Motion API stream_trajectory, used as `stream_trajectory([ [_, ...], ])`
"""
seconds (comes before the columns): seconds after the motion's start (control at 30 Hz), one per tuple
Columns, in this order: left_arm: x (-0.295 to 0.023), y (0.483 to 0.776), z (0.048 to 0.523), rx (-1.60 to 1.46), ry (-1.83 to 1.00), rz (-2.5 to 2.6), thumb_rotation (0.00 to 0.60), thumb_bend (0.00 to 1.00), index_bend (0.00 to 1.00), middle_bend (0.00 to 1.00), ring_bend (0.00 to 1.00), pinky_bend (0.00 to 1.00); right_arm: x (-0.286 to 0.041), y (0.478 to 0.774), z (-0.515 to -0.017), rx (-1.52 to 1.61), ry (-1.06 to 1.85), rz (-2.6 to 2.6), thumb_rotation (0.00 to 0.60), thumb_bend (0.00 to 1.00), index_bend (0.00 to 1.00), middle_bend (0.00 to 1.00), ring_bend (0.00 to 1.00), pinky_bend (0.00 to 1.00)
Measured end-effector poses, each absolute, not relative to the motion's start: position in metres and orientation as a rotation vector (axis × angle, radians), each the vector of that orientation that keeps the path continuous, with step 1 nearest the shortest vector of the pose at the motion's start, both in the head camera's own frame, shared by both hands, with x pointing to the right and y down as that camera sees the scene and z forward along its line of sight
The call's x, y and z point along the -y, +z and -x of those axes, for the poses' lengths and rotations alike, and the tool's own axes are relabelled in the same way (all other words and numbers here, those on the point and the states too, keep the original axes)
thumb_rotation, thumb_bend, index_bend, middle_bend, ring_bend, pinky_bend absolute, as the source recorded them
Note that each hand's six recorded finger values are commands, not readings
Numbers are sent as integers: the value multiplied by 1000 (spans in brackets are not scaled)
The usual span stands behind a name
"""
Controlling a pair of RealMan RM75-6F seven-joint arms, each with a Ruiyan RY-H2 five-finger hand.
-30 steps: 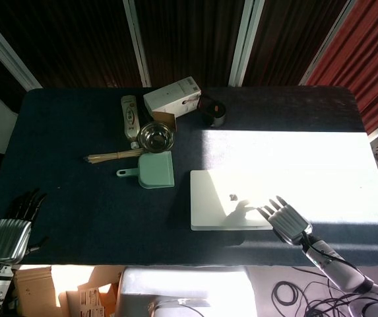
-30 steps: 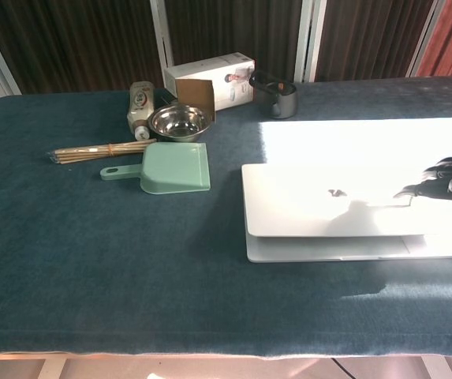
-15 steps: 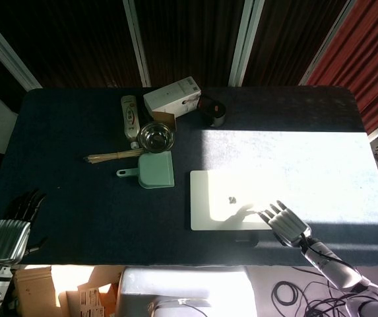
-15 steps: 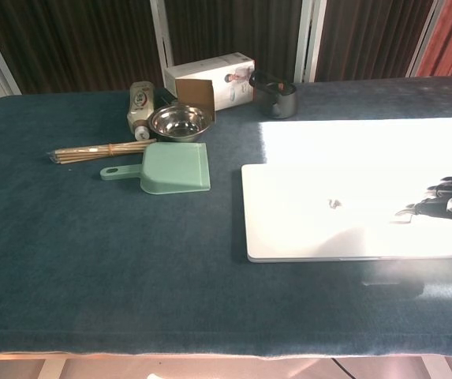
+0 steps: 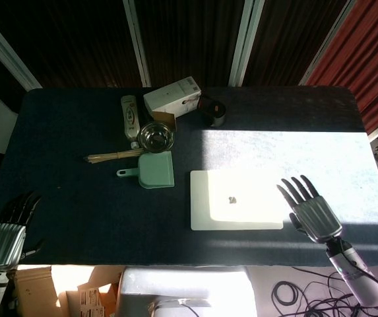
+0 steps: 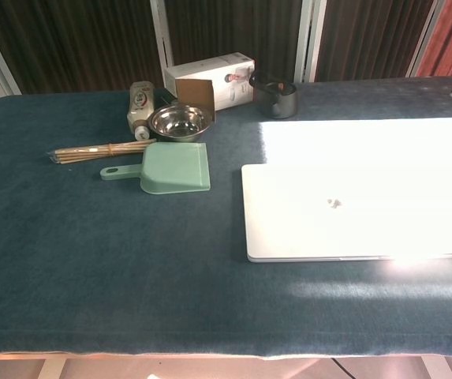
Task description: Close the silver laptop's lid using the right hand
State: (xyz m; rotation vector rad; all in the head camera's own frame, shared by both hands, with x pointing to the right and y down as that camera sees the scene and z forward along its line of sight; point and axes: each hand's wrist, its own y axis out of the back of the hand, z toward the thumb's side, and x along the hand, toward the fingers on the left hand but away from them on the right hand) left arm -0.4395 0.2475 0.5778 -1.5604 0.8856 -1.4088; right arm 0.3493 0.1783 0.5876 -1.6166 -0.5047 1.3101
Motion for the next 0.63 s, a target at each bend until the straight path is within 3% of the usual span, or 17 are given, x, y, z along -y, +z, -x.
stream_trajectory([
  [0.23,-256,570,439,-886,-1429,1549,600,75,0,0,0,113,-202,535,-411,849,1372,1432,600,382,0,0,0,0],
  [0.63,-260,570,435,-870,-1450,1561,600,64,0,0,0,113,-220,545,-436,890,1426,1449,600,380,0,0,0,0],
])
